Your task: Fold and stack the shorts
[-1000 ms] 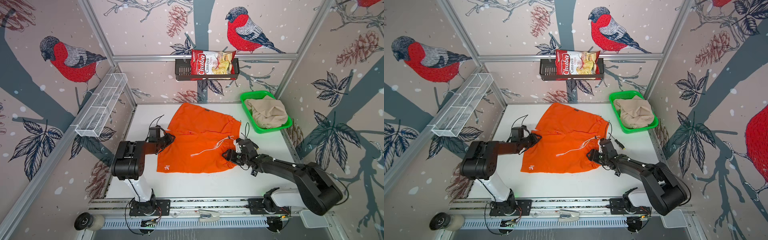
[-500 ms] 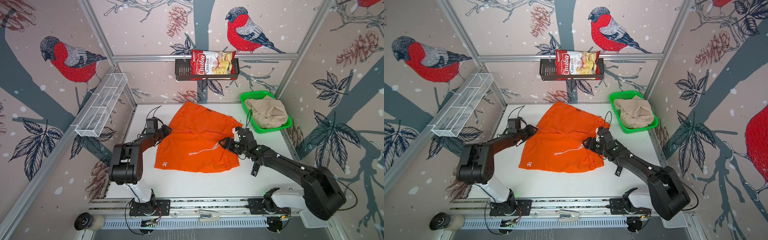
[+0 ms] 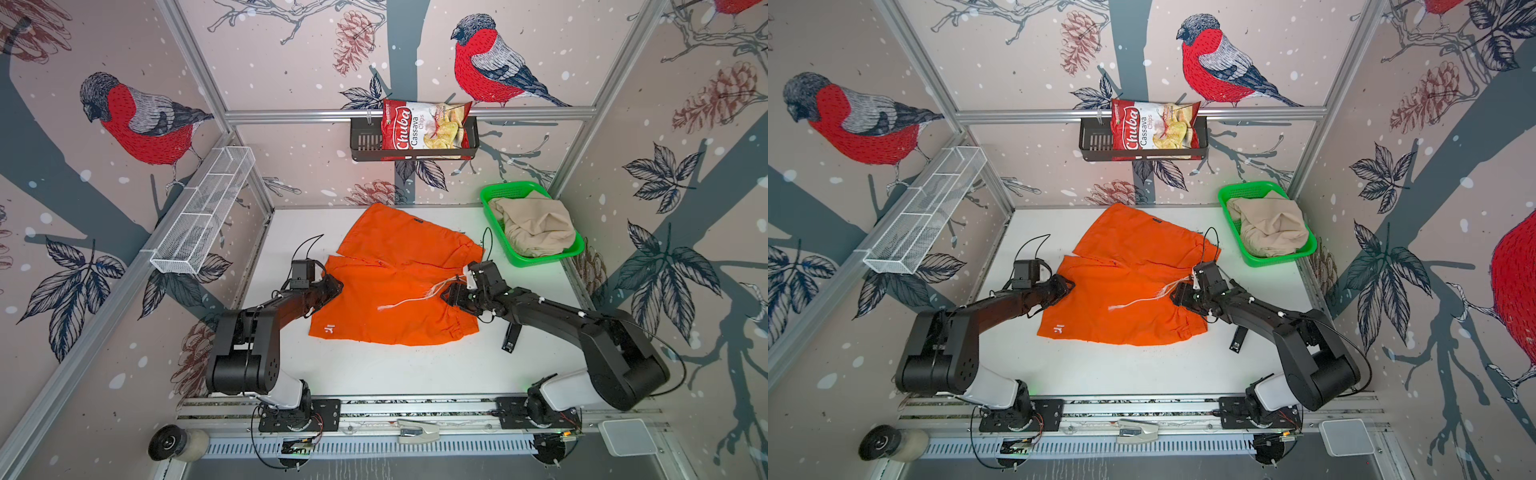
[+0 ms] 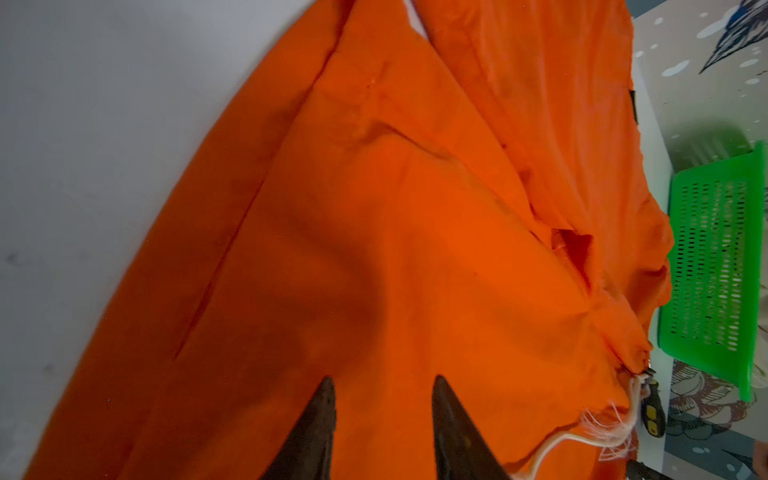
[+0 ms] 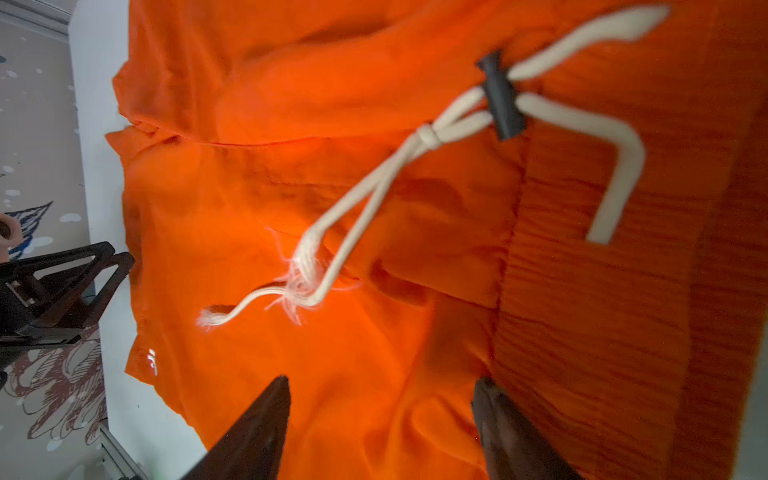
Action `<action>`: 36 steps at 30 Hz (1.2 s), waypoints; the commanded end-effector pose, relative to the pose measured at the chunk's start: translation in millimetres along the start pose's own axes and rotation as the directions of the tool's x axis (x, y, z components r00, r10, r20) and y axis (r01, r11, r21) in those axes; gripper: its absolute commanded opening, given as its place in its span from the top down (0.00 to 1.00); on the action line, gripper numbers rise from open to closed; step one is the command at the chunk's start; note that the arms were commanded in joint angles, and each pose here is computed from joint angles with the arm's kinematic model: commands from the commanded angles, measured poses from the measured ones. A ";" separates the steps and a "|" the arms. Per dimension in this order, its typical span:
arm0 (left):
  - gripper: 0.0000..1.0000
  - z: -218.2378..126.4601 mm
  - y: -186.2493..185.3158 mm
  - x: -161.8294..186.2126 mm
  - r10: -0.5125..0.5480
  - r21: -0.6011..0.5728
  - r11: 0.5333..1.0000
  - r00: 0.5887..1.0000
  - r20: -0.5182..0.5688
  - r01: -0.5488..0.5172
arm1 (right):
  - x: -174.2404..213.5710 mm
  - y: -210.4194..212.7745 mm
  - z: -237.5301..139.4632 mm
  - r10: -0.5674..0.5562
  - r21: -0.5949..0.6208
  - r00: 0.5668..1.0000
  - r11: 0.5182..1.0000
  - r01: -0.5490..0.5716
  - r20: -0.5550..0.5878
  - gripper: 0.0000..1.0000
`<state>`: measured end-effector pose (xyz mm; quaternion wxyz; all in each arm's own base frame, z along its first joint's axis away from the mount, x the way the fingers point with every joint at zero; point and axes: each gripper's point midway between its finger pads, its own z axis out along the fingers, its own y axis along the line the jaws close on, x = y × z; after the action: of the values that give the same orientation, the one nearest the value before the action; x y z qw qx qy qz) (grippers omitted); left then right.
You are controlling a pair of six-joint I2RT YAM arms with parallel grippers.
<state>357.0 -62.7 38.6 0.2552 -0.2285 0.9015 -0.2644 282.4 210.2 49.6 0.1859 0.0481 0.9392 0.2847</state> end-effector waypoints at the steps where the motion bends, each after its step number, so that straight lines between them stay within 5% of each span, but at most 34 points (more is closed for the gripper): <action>1: 0.62 5.1 8.8 -12.6 -0.003 -0.032 0.999 0.998 0.059 0.005 | 4.0 -5.4 5.8 0.001 -0.005 1.000 1.000 -0.001 -0.006 0.29; 11: 0.62 12.2 35.1 -53.2 -0.060 -0.073 0.995 0.989 0.132 0.070 | -35.9 18.1 27.7 0.003 -0.072 0.999 0.997 0.000 0.044 0.29; 18: 0.61 -18.9 -0.2 -74.6 -0.004 -0.010 1.000 0.983 0.185 0.006 | -68.4 58.0 -16.8 -0.034 -0.189 0.993 0.980 0.056 0.116 0.29; 26: 0.60 -47.7 -8.3 -32.1 0.009 0.038 0.999 0.988 0.157 -0.015 | -23.4 -4.2 -72.9 0.239 -0.293 0.970 0.932 -0.213 0.055 0.27; 32: 0.60 -49.1 6.9 -10.3 -0.010 0.022 1.000 0.989 0.145 0.007 | 32.1 -44.3 -63.3 0.417 -0.236 0.907 0.878 -0.417 -0.055 0.27; 36: 0.60 -47.1 5.6 -6.7 -0.019 0.040 0.999 0.990 0.139 0.014 | 35.9 -50.3 -56.2 0.469 -0.246 0.882 0.849 -0.467 -0.055 0.28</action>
<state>331.8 -33.6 68.2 0.3149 -0.2524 0.8789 -0.2543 223.5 141.5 48.0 0.1215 0.2351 0.8712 0.4134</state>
